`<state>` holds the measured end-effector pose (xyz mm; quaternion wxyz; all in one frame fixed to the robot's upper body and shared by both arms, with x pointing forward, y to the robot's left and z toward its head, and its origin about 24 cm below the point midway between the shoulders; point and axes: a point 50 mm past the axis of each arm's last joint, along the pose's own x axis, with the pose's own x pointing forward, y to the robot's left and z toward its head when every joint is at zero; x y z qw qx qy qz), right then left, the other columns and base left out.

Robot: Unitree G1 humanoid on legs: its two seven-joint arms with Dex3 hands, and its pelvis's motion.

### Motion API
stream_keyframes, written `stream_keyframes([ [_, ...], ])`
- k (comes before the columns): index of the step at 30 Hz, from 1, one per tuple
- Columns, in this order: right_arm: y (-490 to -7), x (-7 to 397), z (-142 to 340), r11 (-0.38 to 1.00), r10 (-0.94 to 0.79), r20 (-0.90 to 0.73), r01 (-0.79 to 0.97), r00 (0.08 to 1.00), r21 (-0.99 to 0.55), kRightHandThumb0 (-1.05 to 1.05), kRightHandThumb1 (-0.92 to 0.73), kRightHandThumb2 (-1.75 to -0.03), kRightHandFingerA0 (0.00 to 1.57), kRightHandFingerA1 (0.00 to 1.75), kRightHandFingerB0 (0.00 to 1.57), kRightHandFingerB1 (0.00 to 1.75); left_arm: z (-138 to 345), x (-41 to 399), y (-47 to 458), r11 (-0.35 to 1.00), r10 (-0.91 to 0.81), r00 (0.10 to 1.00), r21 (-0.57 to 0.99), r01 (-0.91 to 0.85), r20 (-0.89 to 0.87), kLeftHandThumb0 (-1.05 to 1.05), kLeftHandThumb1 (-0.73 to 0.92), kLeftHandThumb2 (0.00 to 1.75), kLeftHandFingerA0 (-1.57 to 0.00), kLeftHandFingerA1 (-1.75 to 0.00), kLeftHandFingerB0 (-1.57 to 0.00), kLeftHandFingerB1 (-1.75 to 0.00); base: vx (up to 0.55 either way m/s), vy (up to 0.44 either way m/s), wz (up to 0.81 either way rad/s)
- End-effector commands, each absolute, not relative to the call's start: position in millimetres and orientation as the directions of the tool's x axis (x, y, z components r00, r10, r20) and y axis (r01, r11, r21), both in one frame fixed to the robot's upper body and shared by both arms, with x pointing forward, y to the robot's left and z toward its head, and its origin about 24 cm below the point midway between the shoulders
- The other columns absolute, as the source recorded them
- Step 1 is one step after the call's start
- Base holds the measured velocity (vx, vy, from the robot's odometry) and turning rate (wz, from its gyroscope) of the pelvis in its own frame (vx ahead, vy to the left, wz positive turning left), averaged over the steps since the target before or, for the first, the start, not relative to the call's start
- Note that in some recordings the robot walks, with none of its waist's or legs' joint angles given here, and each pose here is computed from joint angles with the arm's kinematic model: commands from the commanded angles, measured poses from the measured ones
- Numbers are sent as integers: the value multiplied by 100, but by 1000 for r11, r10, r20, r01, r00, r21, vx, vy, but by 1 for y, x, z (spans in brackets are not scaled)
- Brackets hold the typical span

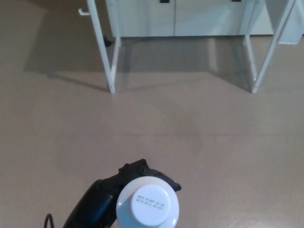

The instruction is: The robot picks up a bottle from a person using its left hand and walk towards the table in frontand put the bottle on the table.

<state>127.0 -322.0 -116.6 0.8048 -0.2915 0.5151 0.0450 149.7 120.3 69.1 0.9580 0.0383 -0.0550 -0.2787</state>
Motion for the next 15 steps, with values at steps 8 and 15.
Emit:
stream_keyframes([
  [8, -322, 126, -118, 827, -215, -874, -395, 436, -401, -32, -71, -61, 55, 41, 44, 37, 76, 151, 123, 834, -551, 824, 101, 542, 129, -14, 80, 70, -109, -124, -76, -100, 456, 185, -31],
  [15, -323, 113, -120, 836, -211, -881, -389, 424, -388, -30, -74, -61, 56, 43, 47, 39, 75, 147, 120, 831, -551, 824, 177, 527, 135, -15, 75, 72, -109, -122, -77, -102, 380, 15, 10],
])
